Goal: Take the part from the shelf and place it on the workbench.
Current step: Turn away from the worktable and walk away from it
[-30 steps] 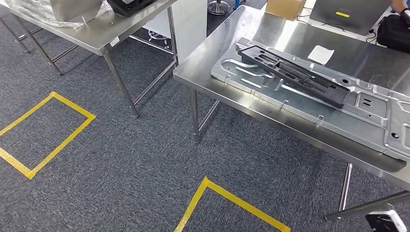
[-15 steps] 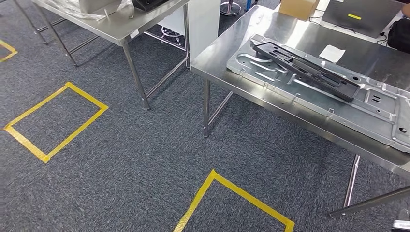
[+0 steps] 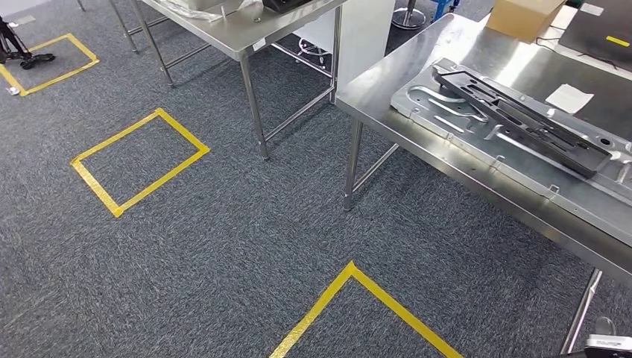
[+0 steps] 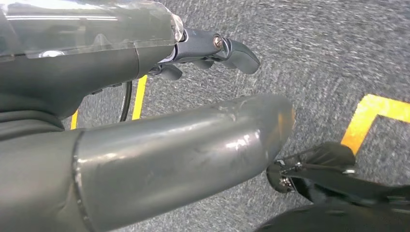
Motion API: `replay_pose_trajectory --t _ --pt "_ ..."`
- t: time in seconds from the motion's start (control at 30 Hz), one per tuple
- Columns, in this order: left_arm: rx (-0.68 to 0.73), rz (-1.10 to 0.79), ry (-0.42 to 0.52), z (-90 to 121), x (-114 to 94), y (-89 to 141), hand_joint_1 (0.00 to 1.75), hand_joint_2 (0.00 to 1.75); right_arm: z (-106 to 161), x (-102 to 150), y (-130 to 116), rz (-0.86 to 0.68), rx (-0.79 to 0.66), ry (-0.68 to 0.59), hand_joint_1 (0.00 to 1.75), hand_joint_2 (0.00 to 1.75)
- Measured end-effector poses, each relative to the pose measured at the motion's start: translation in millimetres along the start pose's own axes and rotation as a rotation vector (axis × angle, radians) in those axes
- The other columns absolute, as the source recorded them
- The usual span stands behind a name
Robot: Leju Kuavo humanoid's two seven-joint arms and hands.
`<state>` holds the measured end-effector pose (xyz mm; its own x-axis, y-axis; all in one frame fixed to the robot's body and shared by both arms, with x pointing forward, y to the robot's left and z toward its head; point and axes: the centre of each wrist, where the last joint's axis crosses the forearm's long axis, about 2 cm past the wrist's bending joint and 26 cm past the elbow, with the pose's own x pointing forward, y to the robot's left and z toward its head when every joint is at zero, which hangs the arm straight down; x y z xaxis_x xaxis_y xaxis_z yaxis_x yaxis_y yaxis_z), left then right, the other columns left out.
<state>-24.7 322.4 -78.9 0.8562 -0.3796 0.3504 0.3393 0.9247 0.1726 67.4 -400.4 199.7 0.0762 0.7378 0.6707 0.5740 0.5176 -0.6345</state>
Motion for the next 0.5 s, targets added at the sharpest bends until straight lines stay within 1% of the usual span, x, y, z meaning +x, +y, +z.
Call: replay_pose_trajectory --t 0.33,0.5 --pt "0.009 0.000 0.014 3.6 -1.1 1.4 0.00 0.00 0.6 5.3 5.7 0.013 0.019 -0.014 0.00 0.00" --pt "0.015 -0.003 0.014 3.4 -0.6 1.2 0.00 0.00 0.0 7.8 9.8 -0.009 0.042 -0.025 0.00 0.00"
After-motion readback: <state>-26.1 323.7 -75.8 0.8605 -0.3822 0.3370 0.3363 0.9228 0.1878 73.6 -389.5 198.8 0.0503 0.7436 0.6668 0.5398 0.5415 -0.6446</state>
